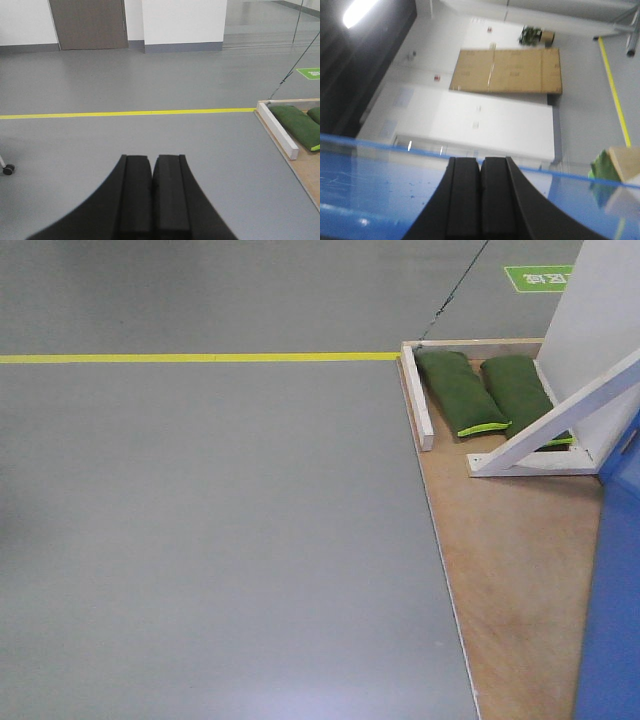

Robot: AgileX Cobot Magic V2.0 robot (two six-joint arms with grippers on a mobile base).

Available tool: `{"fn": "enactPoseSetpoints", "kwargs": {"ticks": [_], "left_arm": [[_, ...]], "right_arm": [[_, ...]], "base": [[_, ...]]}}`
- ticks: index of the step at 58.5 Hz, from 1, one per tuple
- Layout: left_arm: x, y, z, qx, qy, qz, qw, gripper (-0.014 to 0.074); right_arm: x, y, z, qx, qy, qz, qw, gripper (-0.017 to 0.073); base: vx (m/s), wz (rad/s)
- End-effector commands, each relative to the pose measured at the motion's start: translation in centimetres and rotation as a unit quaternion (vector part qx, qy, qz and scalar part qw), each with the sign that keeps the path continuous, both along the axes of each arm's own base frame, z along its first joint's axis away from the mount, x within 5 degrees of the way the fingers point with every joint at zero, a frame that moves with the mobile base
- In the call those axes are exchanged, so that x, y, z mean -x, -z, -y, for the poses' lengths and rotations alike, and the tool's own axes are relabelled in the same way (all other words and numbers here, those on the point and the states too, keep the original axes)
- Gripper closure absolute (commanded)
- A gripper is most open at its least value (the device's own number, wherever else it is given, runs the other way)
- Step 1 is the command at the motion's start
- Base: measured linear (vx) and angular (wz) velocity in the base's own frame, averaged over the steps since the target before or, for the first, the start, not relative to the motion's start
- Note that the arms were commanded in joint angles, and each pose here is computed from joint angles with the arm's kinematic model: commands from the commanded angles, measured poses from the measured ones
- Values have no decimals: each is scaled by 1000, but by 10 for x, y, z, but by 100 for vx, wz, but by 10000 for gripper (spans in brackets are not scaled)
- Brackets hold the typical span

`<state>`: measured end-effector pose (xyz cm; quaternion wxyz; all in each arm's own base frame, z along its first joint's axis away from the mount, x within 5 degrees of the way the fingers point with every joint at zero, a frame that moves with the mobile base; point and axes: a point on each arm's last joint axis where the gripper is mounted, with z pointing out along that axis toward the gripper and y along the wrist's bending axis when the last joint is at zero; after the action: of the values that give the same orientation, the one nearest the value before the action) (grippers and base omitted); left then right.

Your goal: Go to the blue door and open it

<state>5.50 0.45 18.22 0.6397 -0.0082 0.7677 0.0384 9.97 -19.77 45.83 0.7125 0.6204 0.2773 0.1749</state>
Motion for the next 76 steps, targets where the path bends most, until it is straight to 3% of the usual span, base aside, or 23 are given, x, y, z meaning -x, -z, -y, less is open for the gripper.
{"fn": "enactPoseSetpoints", "kwargs": {"ticks": [1,9,19,23,29,34,60,68,76], "left_arm": [[1,-17,1,1,4,60,998,521],[1,-17,1,1,4,60,998,521],[1,-17,1,1,4,60,998,521],[1,-17,1,1,4,60,998,521],[1,-17,1,1,4,60,998,521],[1,-17,1,1,4,60,998,521],[1,-17,1,1,4,60,998,521],[1,-17,1,1,4,60,998,521],[1,-17,1,1,4,60,998,521]], "right_arm": [[-29,-15,-49,-1,-215,-3,977,548],[-39,-15,-72,8,-284,-27,958,548],[-50,-16,-108,15,-394,-40,918,548],[-52,-17,-118,18,-420,-38,907,548],[-56,-18,-124,21,-433,-33,901,548],[-58,-19,-126,24,-432,-28,901,548],[-96,-15,-104,2,-342,22,939,548],[-118,-20,-107,0,-334,38,942,548],[-143,-33,-116,5,-356,51,933,548]], "base": [[0,-1],[0,-1],[0,0],[0,0],[0,0],[0,0],[0,0],[0,0],[0,0]]}}
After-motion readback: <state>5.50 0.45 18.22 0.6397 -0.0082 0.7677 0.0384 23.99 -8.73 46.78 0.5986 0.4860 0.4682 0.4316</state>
